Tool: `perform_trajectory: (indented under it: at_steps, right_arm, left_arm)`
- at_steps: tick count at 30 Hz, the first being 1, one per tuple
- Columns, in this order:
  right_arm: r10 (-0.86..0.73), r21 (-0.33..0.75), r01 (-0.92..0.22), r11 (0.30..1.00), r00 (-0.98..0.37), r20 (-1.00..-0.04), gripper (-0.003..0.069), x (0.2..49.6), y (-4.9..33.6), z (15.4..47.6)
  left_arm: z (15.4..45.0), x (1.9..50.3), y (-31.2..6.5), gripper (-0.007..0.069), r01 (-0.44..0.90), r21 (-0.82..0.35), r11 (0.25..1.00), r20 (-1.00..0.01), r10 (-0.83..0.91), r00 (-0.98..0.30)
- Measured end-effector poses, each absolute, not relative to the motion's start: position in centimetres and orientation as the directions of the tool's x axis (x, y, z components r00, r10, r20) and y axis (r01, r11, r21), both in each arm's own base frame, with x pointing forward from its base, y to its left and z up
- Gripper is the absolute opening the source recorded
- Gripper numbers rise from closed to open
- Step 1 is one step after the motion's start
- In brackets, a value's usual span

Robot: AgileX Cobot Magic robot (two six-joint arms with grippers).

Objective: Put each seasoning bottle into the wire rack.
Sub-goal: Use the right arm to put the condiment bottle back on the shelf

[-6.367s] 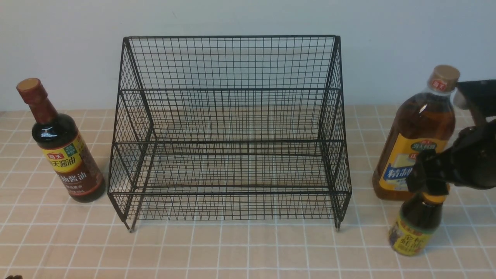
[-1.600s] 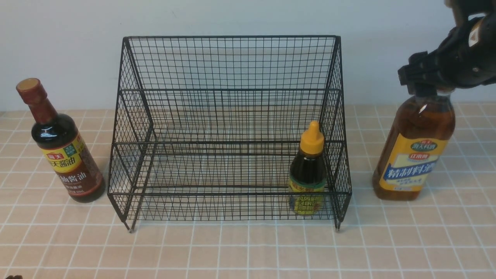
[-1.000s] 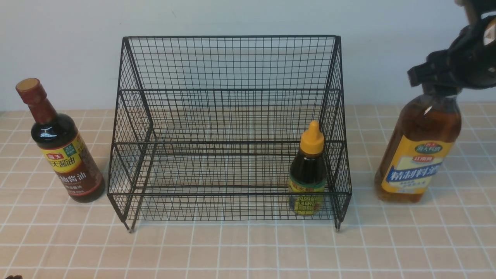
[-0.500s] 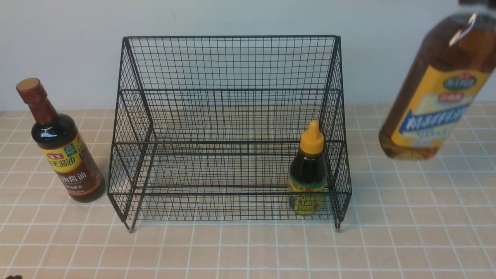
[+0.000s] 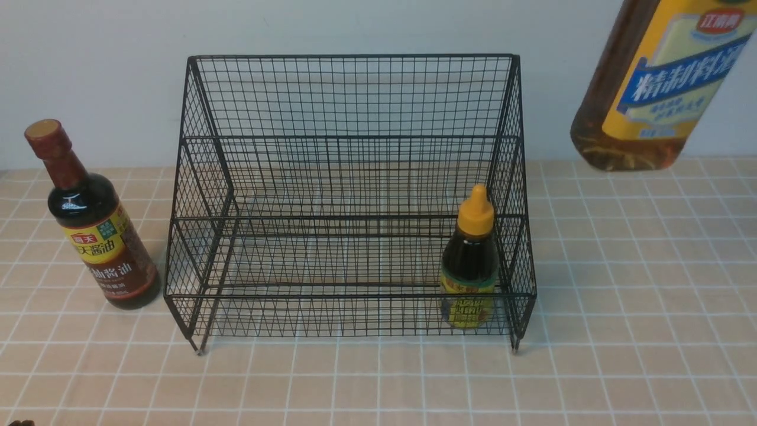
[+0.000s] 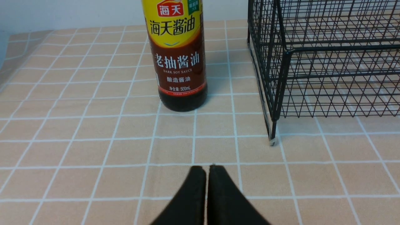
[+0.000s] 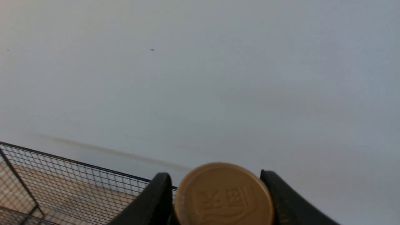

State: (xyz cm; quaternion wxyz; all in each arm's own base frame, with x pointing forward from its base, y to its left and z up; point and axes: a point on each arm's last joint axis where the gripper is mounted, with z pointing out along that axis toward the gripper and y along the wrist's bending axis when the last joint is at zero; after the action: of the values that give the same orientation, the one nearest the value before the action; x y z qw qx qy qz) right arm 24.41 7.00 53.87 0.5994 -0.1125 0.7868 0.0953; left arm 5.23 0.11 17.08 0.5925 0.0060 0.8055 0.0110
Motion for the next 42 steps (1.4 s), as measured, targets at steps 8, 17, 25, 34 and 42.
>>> perform_trajectory:
  at_steps: [8,17,25,34,42]
  right_arm:
    - [-0.036,0.089,-0.442,0.893,-0.265,-0.964,0.0328,26.2,9.1,53.0]
    - [0.011,0.13,-0.484,0.866,-0.24,-0.971,0.0328,30.0,10.7,51.4]
    - [0.017,0.169,-0.479,0.861,-0.305,-0.952,0.0329,32.8,11.6,49.0]
    - [-0.02,0.171,-0.468,0.867,-0.376,-0.926,0.0329,35.3,12.2,46.2]
    - [-0.042,0.178,-0.464,0.868,-0.426,-0.904,0.0329,36.3,12.5,44.7]
  left_arm:
    - [17.1,5.2,0.1,-0.0007,-0.003,0.025,1.0,-0.954,0.023,-0.298]
    - [17.1,5.2,0.1,-0.0007,-0.003,0.025,1.0,-0.954,0.023,-0.298]
    - [17.1,5.2,0.1,-0.0007,-0.003,0.025,1.0,-0.954,0.023,-0.298]
    - [17.1,5.2,0.1,-0.0007,-0.003,0.025,1.0,-0.954,0.023,-0.298]
    - [17.1,5.2,0.1,-0.0007,-0.003,0.025,1.0,-0.954,0.023,-0.298]
